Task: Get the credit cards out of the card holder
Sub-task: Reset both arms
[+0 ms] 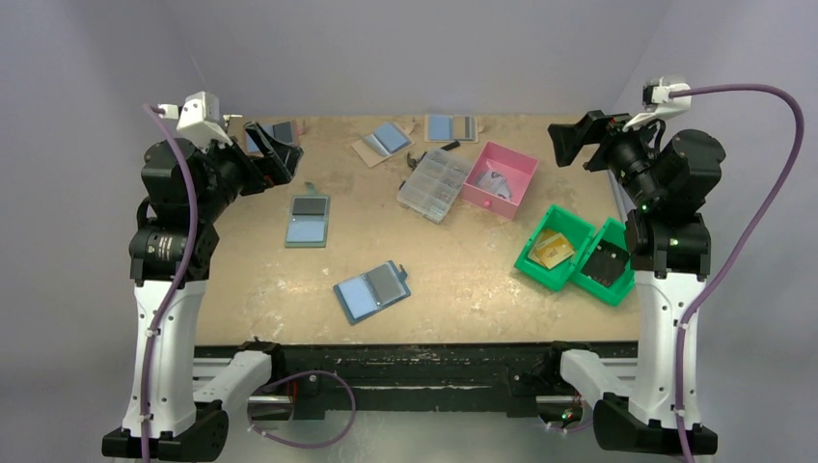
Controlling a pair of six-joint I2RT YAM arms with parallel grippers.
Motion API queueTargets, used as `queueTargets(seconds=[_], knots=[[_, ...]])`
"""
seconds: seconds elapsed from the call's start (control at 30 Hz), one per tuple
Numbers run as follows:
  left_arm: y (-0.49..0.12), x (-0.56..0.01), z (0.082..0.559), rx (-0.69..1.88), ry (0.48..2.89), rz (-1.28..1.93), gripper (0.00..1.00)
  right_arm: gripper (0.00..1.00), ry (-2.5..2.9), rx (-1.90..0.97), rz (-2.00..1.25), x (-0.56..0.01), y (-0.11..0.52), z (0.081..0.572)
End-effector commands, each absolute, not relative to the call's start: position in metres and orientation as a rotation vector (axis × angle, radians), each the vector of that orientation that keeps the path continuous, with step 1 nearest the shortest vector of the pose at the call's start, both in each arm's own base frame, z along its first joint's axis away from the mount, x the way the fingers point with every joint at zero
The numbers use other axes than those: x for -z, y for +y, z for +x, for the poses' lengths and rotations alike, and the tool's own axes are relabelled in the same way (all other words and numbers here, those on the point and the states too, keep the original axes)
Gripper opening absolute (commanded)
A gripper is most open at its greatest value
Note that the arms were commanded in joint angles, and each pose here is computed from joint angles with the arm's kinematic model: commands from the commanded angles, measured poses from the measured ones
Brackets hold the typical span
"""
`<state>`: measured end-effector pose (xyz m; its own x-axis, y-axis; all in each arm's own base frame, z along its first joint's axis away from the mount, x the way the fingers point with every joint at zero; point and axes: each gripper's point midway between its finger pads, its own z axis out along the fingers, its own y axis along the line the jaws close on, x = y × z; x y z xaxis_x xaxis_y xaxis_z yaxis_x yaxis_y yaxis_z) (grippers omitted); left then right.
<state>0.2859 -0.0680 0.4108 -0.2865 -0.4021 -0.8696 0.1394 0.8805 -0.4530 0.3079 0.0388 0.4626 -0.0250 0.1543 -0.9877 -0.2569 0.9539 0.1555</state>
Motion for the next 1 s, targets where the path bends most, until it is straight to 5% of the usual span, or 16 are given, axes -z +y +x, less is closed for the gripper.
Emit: queueTargets(seconds=[0.0,0.97], knots=[[-0.066,-0.418,0.285,0.503,1.754,-0.168,0.99,0.99,1.495,-0.286,-0.089,-0.48,0.034,0.305],[-0.062,-0.397,0.289,0.467,1.776,-0.159,0.99,0.99,1.519,-0.298,-0.101,-0.469,0.034,0.31]])
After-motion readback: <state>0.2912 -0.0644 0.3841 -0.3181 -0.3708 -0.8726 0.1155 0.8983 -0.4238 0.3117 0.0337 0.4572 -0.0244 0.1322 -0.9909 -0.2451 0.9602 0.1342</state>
